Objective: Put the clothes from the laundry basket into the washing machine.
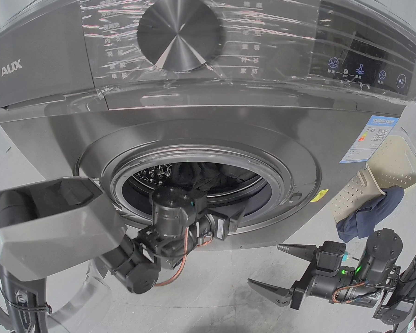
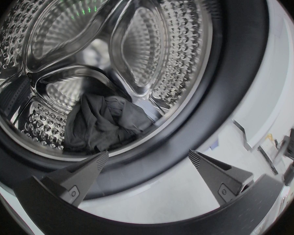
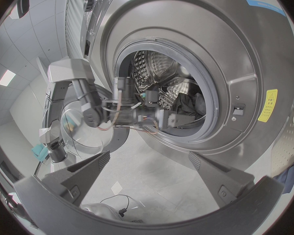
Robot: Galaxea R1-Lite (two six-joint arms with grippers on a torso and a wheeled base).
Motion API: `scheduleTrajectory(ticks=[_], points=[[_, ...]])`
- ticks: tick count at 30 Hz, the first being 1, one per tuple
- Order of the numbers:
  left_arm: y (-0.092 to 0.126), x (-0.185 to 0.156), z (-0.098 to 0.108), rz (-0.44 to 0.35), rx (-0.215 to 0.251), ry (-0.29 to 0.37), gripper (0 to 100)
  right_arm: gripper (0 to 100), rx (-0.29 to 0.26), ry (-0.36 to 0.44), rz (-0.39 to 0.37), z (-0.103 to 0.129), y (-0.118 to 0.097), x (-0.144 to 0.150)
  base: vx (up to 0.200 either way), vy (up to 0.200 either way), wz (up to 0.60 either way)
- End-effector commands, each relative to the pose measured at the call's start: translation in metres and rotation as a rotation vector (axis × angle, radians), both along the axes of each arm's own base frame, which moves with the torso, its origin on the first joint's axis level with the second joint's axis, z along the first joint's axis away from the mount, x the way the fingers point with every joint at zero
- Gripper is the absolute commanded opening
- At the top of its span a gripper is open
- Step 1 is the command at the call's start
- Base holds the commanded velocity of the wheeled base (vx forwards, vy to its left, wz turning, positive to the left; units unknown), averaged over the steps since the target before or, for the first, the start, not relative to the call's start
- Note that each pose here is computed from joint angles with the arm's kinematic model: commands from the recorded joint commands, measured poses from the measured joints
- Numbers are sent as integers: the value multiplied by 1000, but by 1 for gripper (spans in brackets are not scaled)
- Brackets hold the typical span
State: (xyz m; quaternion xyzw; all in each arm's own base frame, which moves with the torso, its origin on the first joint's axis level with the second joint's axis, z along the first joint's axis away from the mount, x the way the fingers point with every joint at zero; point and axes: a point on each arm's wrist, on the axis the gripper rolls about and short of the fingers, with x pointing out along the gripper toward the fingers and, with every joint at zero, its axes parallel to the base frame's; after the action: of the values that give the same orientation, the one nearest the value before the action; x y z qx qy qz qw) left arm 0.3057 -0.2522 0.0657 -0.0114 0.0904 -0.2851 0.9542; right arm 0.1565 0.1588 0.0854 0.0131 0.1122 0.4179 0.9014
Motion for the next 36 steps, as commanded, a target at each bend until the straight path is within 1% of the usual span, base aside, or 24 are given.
scheduleTrajectory(ticks=[1, 2, 4, 5, 6, 9, 10, 11, 13, 16, 18, 20, 21, 22, 23, 24, 27, 28, 30, 33, 36], points=[[11, -91, 31, -226, -22, -66, 100, 100, -17, 18, 31, -1, -8, -15, 0, 0, 0], [17, -99, 32, -229, -23, -70, 100, 100, -13, 15, 33, 1, -9, -17, 0, 0, 0], [20, -102, 33, -231, -24, -71, 100, 100, -11, 13, 33, 1, -9, -17, 0, 0, 0], [37, -117, 39, -229, -39, -83, 100, 100, 9, -8, 27, 7, -12, -19, 0, 0, 0], [45, -123, 42, -224, -47, -88, 100, 100, 25, -25, 12, 12, -15, -19, 0, 0, 0], [67, -139, 54, -207, -88, -126, 100, 100, 55, -55, -12, 20, -22, -21, 0, 0, 0], [68, -140, 55, -207, -91, -129, 100, 100, 57, -58, -15, 21, -22, -21, 0, 0, 0], [78, -148, 60, -194, -107, -146, 100, 100, 71, -74, -62, 25, -31, -20, 0, 0, 0], [92, -155, 65, -160, -113, -156, 100, 100, 90, -94, -119, 31, -40, -18, 0, 0, 0], [106, -162, 71, -120, -127, -174, 100, 100, 116, -124, -159, 39, -48, -18, 0, 0, 0], [115, -164, 74, -84, -137, -188, 100, 100, 127, -142, -200, 42, -54, -18, 0, 0, 0], [122, -166, 78, -50, -148, -206, 100, 100, 136, -160, -246, 46, -60, -17, -200, 0, 0], [124, -167, 79, -44, -150, -210, 100, 100, 138, -162, -255, 46, -61, -17, -200, 0, 0], [131, -169, 80, -13, -153, -217, 100, 100, 149, -165, -285, 48, -64, -17, -200, 0, 0], [132, -169, 80, -12, -152, -218, 100, 100, 149, -165, -288, 48, -65, -17, -200, 0, 0], [140, -172, 79, 16, -146, -216, 100, 100, 146, -168, -328, 49, -70, -16, -200, 0, 0], [154, -176, 77, 53, -134, -215, 100, 100, 127, -174, -396, 51, -82, -15, 0, 0, 0], [157, -177, 79, 66, -144, -223, 100, 100, 117, -169, -412, 51, -86, -16, 0, 0, 0], [162, -180, 83, 86, -151, -240, 100, 100, 92, -141, -432, 49, -91, -20, 0, 0, 0], [169, -187, 88, 94, -154, -260, 100, 100, 63, -103, -453, 49, -99, -31, -200, 0, 0], [175, -195, 91, 97, -147, -266, 100, 100, 50, -90, -466, 50, -108, -45, -200, 0, 0]])
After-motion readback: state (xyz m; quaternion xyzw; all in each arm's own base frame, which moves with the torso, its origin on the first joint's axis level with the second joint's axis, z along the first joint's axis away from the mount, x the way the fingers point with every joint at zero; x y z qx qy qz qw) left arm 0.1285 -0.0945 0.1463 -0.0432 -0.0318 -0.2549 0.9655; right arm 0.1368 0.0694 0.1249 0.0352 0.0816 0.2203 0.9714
